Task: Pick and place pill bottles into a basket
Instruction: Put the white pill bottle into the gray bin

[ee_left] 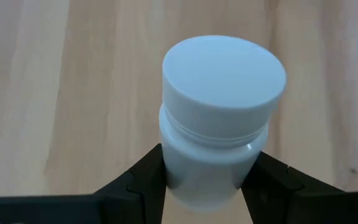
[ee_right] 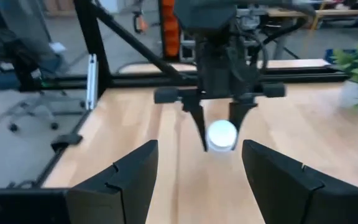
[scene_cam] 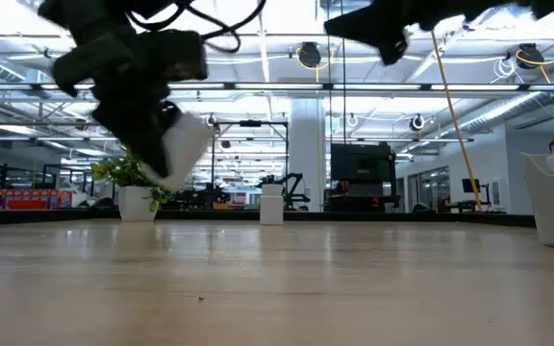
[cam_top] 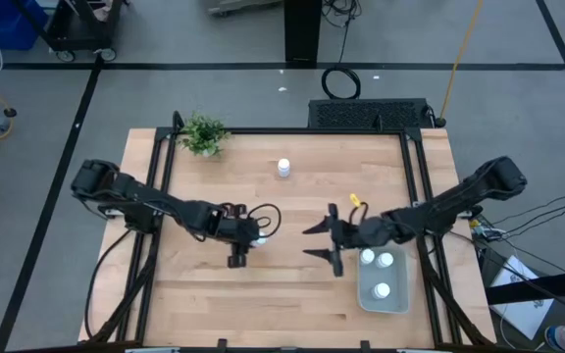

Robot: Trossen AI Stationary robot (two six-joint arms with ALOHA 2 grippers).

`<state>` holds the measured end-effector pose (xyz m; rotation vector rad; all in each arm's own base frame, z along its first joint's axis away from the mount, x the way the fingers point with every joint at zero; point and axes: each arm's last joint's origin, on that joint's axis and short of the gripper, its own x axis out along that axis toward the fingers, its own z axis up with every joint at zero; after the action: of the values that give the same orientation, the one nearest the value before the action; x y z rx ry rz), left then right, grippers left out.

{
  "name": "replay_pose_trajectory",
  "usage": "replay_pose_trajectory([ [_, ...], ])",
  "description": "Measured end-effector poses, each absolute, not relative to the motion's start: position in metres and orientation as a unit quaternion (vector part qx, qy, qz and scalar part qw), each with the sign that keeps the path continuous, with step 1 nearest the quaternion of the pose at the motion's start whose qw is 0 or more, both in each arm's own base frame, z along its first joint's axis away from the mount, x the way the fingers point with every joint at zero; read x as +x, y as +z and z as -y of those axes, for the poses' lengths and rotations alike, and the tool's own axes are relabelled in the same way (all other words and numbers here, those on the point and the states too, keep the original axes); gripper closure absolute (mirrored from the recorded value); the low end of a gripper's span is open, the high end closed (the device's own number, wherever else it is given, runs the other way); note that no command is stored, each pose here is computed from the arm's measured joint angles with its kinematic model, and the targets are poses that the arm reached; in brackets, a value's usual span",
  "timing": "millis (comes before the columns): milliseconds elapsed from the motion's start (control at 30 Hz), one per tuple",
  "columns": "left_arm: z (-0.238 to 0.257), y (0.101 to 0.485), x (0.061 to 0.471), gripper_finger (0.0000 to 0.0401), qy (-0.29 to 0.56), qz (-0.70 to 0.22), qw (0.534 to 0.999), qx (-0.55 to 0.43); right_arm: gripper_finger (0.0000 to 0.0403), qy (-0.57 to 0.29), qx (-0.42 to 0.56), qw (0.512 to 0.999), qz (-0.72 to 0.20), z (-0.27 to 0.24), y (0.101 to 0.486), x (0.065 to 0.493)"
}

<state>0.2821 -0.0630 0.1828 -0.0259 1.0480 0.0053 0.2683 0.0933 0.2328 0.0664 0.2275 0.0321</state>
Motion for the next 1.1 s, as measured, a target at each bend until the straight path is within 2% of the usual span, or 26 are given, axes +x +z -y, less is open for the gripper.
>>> replay_pose_trajectory([
  [267,0.063,0.215,0.291,0.0229,0.003,-0.519,0.854,0.028,0.0177,0.004,0.053,0.988,-0.143,-0.068,0.212,0.302],
  [567,0.063,0.249,0.299,0.0229,0.002,-0.510,0.859,0.052,0.0158,0.003,0.027,0.990,-0.136,-0.060,0.222,0.325],
  [867,0.061,0.251,0.302,0.0229,0.002,-0.502,0.863,0.058,0.0096,0.014,0.010,0.992,-0.127,-0.058,0.218,0.335],
  [1100,0.057,0.251,0.302,0.0229,0.004,-0.503,0.862,0.054,0.0092,0.025,-0.013,0.991,-0.131,-0.063,0.213,0.359],
])
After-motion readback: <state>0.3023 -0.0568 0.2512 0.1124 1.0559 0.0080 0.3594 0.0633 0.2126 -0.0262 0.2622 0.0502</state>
